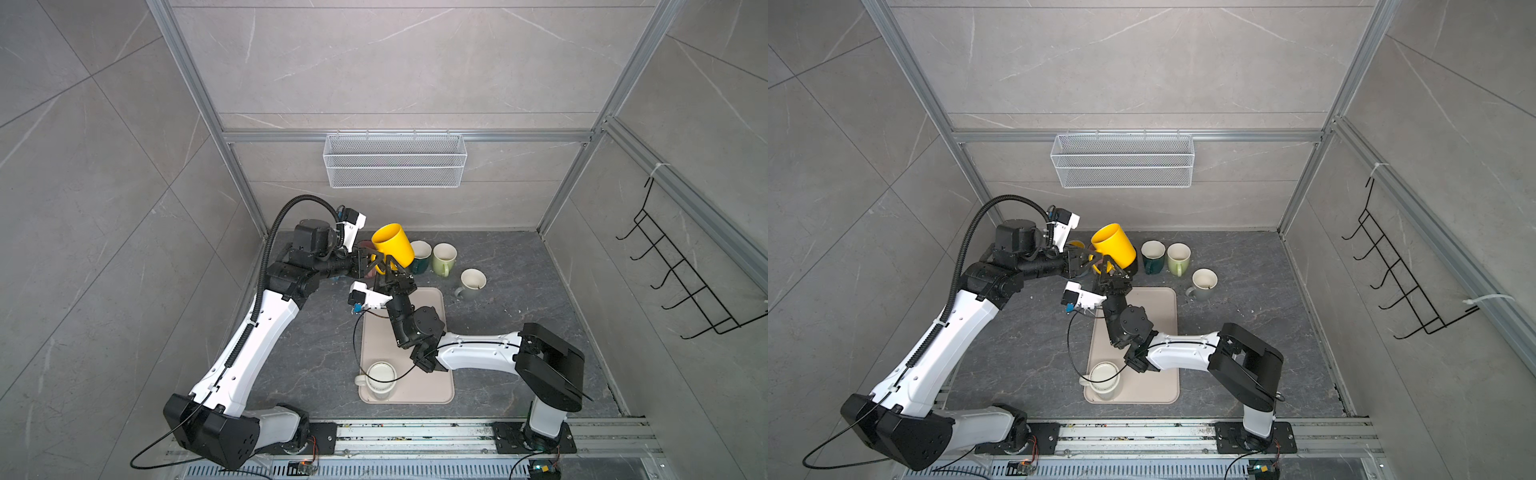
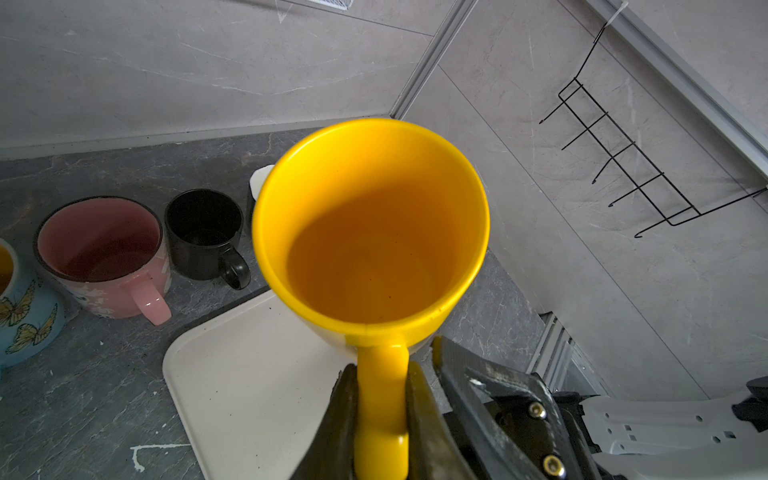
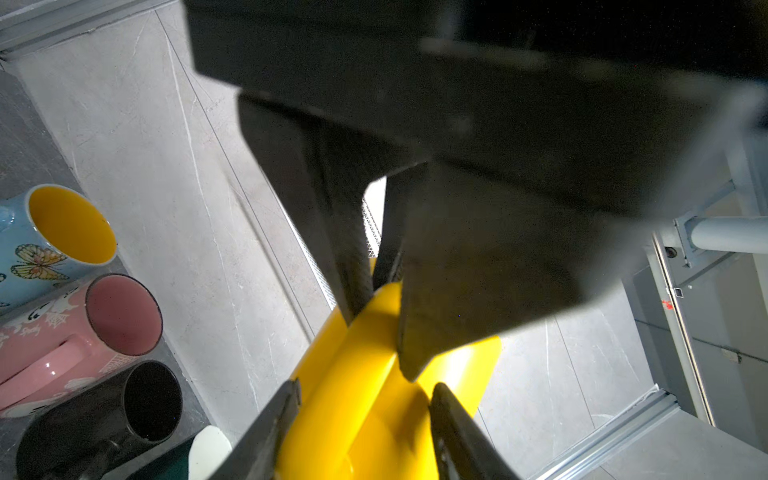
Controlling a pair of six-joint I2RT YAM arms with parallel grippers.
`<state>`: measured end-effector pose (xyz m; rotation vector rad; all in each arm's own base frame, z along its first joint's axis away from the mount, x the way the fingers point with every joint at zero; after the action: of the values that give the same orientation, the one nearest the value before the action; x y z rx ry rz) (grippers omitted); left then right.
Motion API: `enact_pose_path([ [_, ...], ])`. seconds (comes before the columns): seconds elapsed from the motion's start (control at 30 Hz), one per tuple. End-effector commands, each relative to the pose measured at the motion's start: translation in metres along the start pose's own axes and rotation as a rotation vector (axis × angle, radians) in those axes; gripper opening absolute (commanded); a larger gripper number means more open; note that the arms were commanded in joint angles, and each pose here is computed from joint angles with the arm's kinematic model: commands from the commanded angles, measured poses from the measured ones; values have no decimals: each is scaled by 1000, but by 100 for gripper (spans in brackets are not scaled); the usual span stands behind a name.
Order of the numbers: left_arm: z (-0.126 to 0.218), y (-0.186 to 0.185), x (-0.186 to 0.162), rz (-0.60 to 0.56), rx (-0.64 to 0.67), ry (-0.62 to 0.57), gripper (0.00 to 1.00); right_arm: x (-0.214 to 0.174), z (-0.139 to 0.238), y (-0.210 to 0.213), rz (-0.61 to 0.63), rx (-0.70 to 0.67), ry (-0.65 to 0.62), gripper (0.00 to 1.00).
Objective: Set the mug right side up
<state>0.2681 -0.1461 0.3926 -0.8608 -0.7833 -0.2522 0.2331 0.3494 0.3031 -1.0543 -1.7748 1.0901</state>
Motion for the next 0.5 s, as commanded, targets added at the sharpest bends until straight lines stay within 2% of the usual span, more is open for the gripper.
enact_pose_path([
  [0.0,9,4,9,-14,76,-112,0,1,6,-26,-115,-114,12,57],
  [0.47,26,1,18,-20,108,-305,0,11,25,0,-91,-42,4,69],
])
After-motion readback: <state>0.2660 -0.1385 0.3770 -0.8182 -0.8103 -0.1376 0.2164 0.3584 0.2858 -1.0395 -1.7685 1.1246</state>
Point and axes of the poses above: each gripper's point midway between its finger pads, its own z axis back along the fingers, its own y axis along the line the jaws close on, x = y × z, the point moved 10 cm from there along z, back along the fingers, and after that the axes turned 10 degrees about z, right-handed, at the moved point
